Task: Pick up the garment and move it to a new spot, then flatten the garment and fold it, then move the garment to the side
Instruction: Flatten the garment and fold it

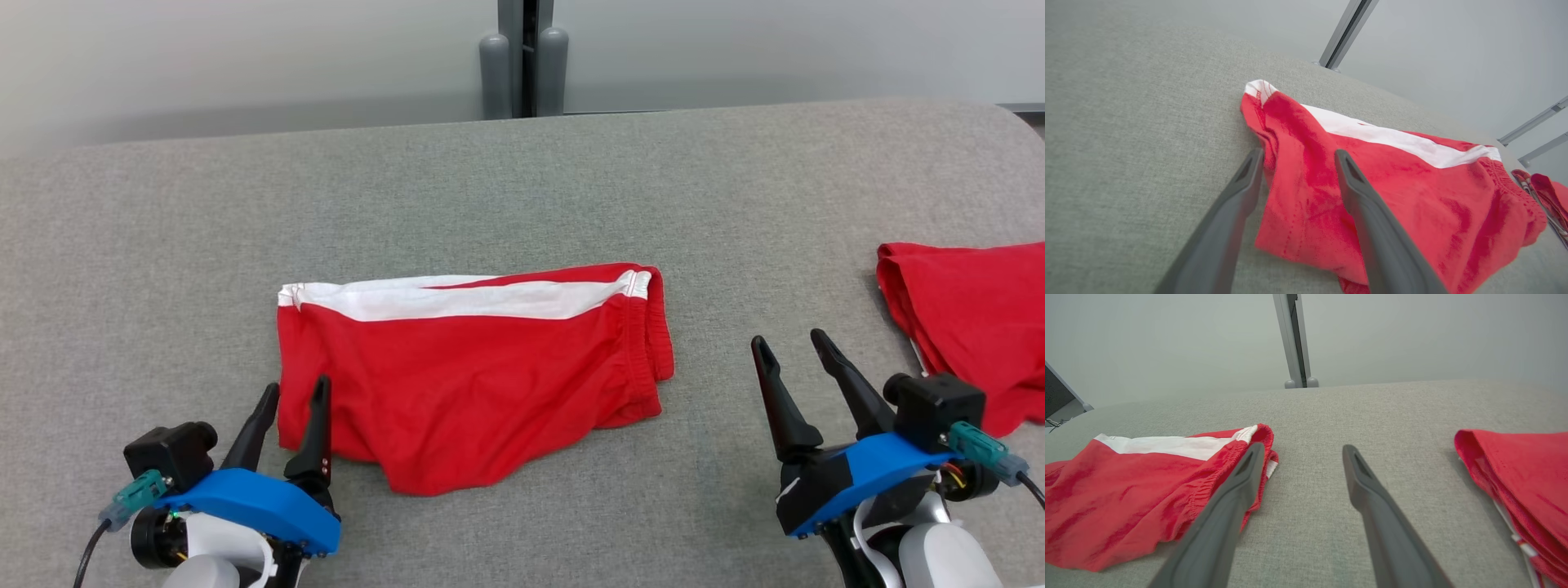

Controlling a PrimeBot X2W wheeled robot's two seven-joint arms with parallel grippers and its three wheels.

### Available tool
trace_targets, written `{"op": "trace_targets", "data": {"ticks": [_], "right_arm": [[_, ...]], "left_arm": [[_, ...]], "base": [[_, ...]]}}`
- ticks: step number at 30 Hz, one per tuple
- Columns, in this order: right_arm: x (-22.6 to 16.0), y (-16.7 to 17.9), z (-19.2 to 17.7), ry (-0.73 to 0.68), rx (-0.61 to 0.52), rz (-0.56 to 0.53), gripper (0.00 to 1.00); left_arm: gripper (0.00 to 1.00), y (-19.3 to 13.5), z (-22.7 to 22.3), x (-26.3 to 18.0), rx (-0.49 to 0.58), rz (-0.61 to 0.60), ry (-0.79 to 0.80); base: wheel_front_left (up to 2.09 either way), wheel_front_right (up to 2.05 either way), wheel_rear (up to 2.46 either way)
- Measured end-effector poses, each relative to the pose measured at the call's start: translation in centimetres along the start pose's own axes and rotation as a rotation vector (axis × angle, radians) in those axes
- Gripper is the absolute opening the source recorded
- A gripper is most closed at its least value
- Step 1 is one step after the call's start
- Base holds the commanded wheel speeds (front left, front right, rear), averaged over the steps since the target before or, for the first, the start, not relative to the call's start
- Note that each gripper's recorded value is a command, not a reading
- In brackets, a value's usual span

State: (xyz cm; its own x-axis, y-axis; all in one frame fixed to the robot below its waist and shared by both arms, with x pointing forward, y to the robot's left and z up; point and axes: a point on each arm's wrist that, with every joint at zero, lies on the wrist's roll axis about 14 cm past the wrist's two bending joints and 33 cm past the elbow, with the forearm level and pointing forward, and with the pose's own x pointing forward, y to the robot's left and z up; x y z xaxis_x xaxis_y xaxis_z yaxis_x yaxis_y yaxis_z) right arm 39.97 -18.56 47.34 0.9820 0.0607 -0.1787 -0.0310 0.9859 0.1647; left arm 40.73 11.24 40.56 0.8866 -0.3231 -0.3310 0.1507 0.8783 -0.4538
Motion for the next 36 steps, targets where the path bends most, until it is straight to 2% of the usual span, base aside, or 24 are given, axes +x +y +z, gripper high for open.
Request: {"op": "trace_targets", "data": {"ticks": [5, 10, 17, 23, 29, 30, 31, 33, 34, 36], "right_arm": [[0.8, 1.1, 0.4, 0.014, -0.024, 0.033, 1.0], [2.8, 3.2, 0.9, 0.05, -0.052, 0.097, 1.0], [5.5, 5.4, -1.9, 0.211, -0.084, 0.154, 1.0], [6.5, 4.4, -5.9, 0.376, -0.12, 0.119, 1.0], [6.0, 5.2, -9.4, 0.526, -0.062, 0.141, 1.0], [6.0, 5.3, -9.5, 0.534, -0.055, 0.146, 0.95], [6.0, 5.5, -9.4, 0.536, -0.049, 0.15, 0.56], [6.1, 5.7, -9.4, 0.539, -0.036, 0.157, 0.28], [6.2, 5.8, -9.2, 0.537, -0.028, 0.158, 0.0], [6.2, 5.8, -9.0, 0.532, -0.016, 0.159, 0.0]], "left_arm": [[1.0, -0.4, 2.7, -0.2, 0.099, -0.017, -0.122], [1.0, -0.4, 4.8, -0.9, 0.114, 0.0, -0.22], [1.0, -0.2, 5.9, -2.5, 0.127, 0.026, -0.29], [1.0, 1.8, 6.4, -4.0, 0.13, 0.1, -0.323], [1.0, 3.1, 6.1, -5.0, 0.116, 0.148, -0.33], [1.0, 3.1, 6.2, -5.0, 0.114, 0.149, -0.332], [1.0, 3.1, 6.2, -5.0, 0.113, 0.148, -0.334], [1.0, 2.9, 6.2, -5.0, 0.114, 0.146, -0.334], [1.0, 2.8, 6.1, -4.9, 0.113, 0.141, -0.334], [1.0, 2.1, 5.9, -4.6, 0.109, 0.12, -0.331]], "base": [[0.0, 0.0, 0.0], [0.0, 0.0, 0.0], [0.0, 0.0, 0.0], [0.0, 0.0, 0.0], [0.0, 0.0, 0.0], [0.0, 0.0, 0.0], [0.0, 0.0, 0.0], [0.0, 0.0, 0.0], [0.0, 0.0, 0.0], [0.0, 0.0, 0.0]]}}
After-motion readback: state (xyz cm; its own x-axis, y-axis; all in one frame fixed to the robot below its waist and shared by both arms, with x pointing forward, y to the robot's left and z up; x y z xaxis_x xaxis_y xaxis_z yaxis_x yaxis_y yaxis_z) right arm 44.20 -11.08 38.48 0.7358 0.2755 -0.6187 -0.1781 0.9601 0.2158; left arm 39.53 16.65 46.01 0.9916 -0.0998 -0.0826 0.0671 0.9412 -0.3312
